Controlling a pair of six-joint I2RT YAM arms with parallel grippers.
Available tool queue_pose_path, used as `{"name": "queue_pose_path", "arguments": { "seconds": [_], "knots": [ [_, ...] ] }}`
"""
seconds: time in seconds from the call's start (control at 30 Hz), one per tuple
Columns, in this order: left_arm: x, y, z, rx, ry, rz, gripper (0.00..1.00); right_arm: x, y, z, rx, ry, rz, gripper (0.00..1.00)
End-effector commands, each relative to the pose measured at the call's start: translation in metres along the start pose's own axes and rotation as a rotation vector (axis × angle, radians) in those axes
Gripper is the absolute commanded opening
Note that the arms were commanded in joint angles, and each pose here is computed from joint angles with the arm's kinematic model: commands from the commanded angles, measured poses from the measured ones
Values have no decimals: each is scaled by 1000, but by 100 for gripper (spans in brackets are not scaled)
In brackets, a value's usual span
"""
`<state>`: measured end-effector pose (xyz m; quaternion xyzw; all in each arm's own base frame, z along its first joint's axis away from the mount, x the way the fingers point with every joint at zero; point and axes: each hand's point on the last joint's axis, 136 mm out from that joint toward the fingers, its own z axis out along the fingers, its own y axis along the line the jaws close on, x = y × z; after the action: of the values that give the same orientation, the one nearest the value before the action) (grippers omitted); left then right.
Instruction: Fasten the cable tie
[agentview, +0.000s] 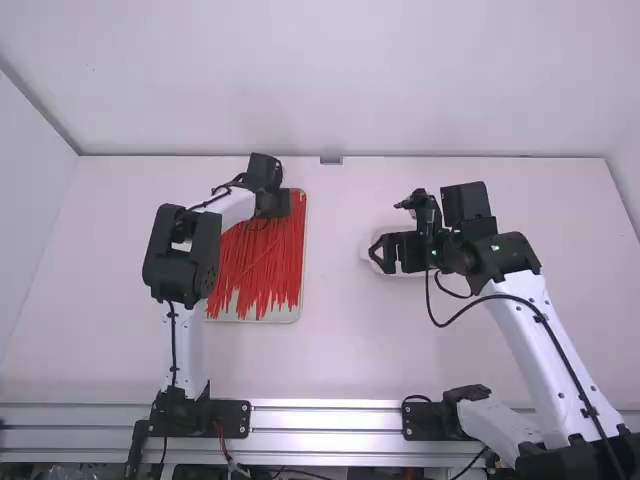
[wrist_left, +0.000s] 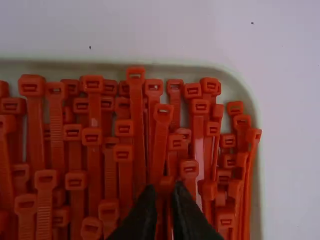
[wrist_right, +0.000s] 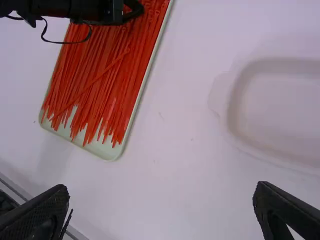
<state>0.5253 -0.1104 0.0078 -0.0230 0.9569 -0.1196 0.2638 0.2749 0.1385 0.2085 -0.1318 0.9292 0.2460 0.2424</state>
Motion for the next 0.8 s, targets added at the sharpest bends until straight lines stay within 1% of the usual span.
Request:
{"name": "queue_pose_path", "arguments": {
  "seconds": [0.0, 0.13, 0.23, 0.47, 0.67, 0.77],
  "knots": [
    [14, -3, 8, 4, 35, 10, 7, -9, 3, -5, -3, -20, -9, 98],
    [13, -1, 8, 1, 33, 9, 2, -8, 3, -5, -2, -19, -7, 98],
    [12, 7, 7, -41, 27, -11, 2, -8, 3, -5, -3, -19, -7, 98],
    [11, 8, 7, -47, 26, -22, 2, -9, 3, -5, -3, -20, -8, 98],
    [-10, 3, -10, -38, 9, -25, 2, -13, 3, -5, -5, -37, -16, 98],
    [-31, -5, -31, -34, -14, -22, 2, -20, 4, -6, -7, -63, -25, 98]
  ]
}}
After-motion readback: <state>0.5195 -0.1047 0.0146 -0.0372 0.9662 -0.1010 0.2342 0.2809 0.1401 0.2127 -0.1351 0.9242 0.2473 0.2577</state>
